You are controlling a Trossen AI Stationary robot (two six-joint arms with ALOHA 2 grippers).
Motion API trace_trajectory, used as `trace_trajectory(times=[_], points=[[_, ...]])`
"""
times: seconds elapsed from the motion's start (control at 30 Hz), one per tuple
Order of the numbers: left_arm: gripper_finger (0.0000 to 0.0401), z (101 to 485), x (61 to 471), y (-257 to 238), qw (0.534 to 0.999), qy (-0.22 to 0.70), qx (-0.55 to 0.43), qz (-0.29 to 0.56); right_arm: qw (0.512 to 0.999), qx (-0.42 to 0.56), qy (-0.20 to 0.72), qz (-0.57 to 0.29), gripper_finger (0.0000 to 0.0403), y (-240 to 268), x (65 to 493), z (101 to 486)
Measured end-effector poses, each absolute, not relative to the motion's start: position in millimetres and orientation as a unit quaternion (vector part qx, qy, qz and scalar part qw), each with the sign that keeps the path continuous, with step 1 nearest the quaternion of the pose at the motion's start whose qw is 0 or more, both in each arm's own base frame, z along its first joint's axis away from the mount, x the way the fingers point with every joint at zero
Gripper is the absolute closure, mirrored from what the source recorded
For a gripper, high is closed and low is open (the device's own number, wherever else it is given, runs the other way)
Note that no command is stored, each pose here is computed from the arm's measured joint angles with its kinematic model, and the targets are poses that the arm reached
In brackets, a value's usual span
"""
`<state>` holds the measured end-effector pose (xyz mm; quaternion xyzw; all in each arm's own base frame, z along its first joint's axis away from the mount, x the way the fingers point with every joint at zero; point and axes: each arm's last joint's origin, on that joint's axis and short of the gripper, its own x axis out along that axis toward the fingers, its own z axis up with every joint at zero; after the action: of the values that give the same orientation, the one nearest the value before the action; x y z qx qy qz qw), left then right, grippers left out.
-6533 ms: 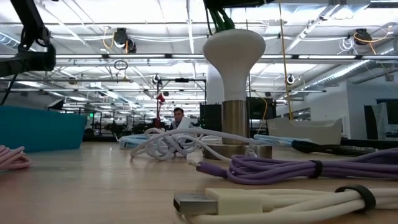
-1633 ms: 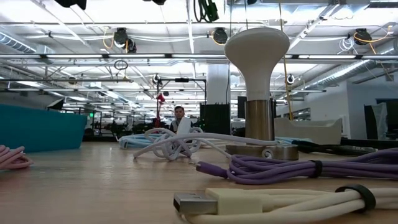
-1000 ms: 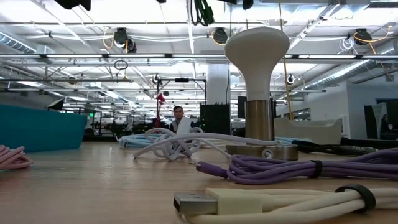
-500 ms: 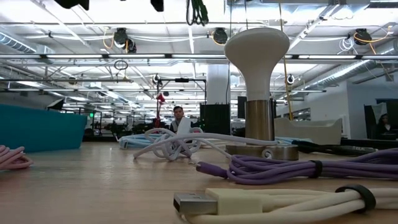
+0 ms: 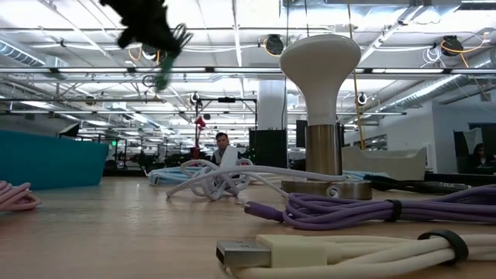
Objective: Pick & Place USB Port
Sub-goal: Put the green charger cable into the blue bin
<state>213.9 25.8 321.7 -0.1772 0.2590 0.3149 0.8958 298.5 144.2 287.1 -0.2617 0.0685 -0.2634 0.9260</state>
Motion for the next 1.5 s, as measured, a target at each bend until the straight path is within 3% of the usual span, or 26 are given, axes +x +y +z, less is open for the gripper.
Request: trace_trajectory(times=[0.37,0.47,0.83,1.2,1.5], points=[[0.0381,281,192,20,0.703,0.49,-0.256,0.448,0.906,-0.275,0.099,-0.305,0.0191,148,293,282],[0.0381,277,188,15,0.673,0.519,-0.261,0.458,0.907,-0.274,0.099,-0.303,0.019,151,292,282],[0.0381,273,183,-32,0.679,0.556,-0.272,0.394,0.909,-0.267,0.098,-0.304,0.0195,150,292,282],[0.0382,197,169,-47,0.662,0.57,-0.3,0.382,0.913,-0.265,0.093,-0.297,0.0198,155,289,282],[0.0382,188,164,-35,0.657,0.569,-0.31,0.386,0.913,-0.264,0.091,-0.296,0.0203,155,289,283]])
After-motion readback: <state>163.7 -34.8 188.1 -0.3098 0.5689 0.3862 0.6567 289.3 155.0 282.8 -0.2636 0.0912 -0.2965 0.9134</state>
